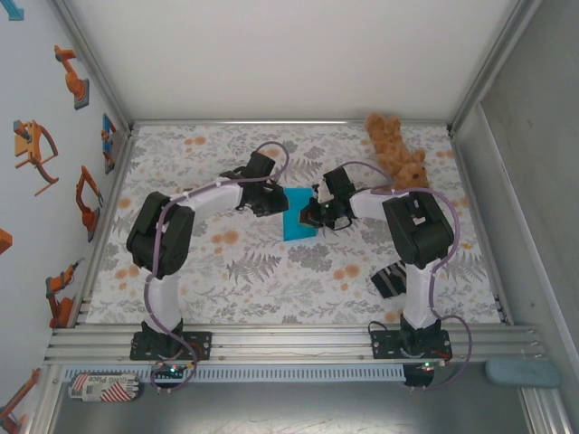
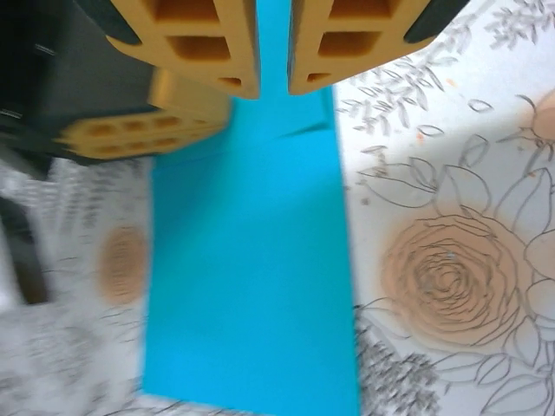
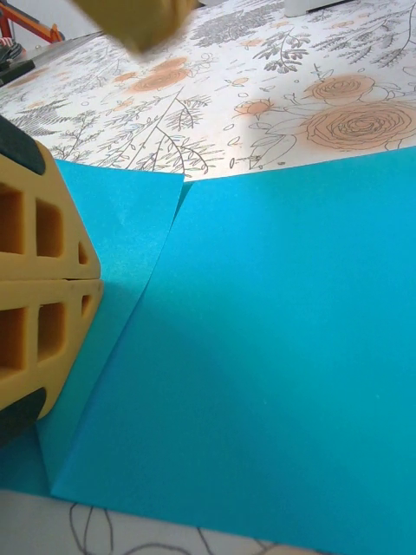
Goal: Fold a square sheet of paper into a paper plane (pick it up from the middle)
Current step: Fold the triangle a second time at the center of the table, then pick up the paper from the center of the table.
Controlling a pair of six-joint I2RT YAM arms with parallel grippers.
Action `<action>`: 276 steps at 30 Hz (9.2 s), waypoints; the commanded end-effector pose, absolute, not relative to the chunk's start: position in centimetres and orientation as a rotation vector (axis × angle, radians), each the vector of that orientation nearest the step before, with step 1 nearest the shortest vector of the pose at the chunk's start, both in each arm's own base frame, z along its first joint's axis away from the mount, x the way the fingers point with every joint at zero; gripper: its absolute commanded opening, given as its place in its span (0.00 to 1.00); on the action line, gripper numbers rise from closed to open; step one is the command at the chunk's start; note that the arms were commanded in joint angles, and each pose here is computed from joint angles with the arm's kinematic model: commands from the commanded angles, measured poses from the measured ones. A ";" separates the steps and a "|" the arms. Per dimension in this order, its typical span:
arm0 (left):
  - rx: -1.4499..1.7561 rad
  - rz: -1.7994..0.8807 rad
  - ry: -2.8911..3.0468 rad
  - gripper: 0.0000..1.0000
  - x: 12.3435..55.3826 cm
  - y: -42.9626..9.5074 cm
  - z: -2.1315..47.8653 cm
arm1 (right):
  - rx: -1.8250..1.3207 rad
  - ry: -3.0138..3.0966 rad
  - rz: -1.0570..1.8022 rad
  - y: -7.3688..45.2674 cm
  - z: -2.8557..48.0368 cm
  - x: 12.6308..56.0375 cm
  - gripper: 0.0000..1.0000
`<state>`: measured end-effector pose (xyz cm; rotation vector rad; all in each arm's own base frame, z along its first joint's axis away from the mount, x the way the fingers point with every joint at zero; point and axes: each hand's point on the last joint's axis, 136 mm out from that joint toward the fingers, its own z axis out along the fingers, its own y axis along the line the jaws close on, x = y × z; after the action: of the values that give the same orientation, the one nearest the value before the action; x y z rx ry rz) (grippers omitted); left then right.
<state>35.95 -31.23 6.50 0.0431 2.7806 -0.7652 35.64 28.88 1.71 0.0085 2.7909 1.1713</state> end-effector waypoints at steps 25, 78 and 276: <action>-0.073 -0.918 2.949 0.10 29.4 -33.7 2.2 | 0.121 3.004 0.959 26.2 -3.1 32.5 0.00; 0.071 -0.642 3.121 0.03 23.7 -26.9 0.0 | 0.139 3.074 0.849 25.1 -4.5 31.8 0.00; -0.576 -0.851 2.931 0.18 32.9 -30.4 -1.7 | 0.399 2.740 1.118 26.5 3.3 35.8 0.24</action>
<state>35.32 -32.41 1.59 -0.4870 2.8101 -0.9890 35.49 26.16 2.88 0.3967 2.7531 1.1254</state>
